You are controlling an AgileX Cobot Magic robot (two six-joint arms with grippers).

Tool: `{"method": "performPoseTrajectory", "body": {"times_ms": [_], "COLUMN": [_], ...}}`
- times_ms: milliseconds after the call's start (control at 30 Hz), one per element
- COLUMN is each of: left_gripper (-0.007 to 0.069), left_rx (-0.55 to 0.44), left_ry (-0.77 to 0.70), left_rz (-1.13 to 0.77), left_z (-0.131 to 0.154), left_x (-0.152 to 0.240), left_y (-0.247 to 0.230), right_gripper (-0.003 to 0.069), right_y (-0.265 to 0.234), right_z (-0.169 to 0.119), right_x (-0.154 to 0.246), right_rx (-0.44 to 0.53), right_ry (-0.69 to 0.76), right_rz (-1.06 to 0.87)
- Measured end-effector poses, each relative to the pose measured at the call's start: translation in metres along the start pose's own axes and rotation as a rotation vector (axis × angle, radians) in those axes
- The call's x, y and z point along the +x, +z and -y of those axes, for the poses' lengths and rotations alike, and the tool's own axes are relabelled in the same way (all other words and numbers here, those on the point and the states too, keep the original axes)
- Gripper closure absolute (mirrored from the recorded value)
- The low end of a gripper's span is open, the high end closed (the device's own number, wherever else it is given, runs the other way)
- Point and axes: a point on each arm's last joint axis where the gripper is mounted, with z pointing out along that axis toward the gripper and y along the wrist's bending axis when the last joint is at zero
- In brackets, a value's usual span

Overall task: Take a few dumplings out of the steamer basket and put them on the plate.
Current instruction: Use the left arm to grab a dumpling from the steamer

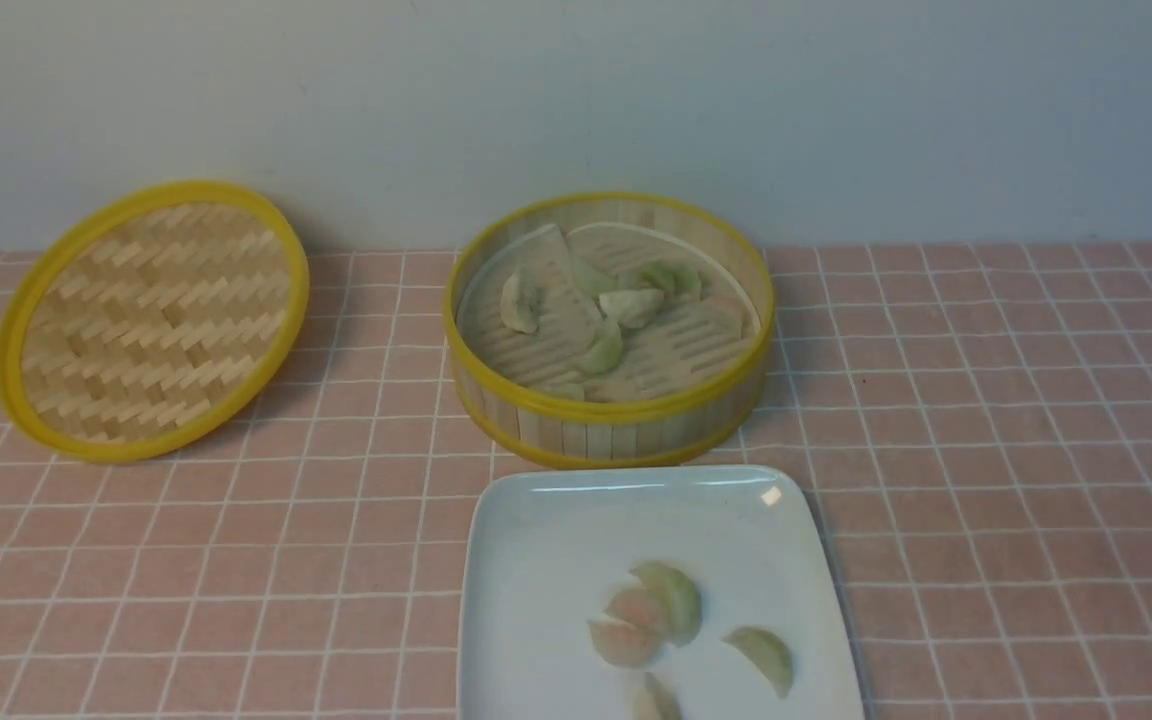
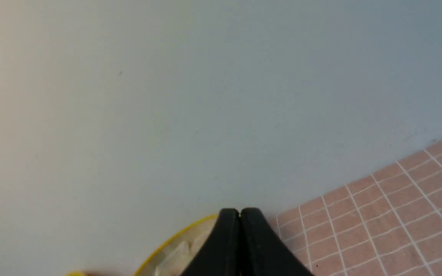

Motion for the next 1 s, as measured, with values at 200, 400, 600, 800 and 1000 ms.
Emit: {"method": "performPoseTrajectory", "body": {"times_ms": [200, 400, 600, 800, 1000], "left_gripper": [0.0631, 0.0631, 0.0631, 0.0631, 0.0624], "left_rx": [-0.024, 0.036, 0.171, 0.273, 0.322], "left_ry": [-0.057, -0.068, 0.07, 0.204, 0.283], "left_rz": [-0.691, -1.094, -1.249, -1.311, -1.287], "left_z": [0.02, 0.026, 0.05, 0.092, 0.113], "left_x": [-0.024, -0.01, 0.022, 0.046, 0.071], "left_y": [0.058, 0.14, 0.216, 0.267, 0.31], "right_gripper": [0.0672, 0.0672, 0.0672, 0.0672, 0.0672], "right_y": [0.043, 0.098, 0.127, 0.129, 0.129], "right_z": [-0.03, -0.036, -0.03, -0.032, -0.032], "right_x": [-0.044, -0.059, -0.049, -0.048, -0.048], "right_rx": [0.046, 0.056, 0.042, 0.026, 0.026], "right_ry": [-0.223, -0.341, -0.341, -0.319, -0.319], "right_rz": [-0.415, -0.826, -0.966, -0.964, -0.963]}}
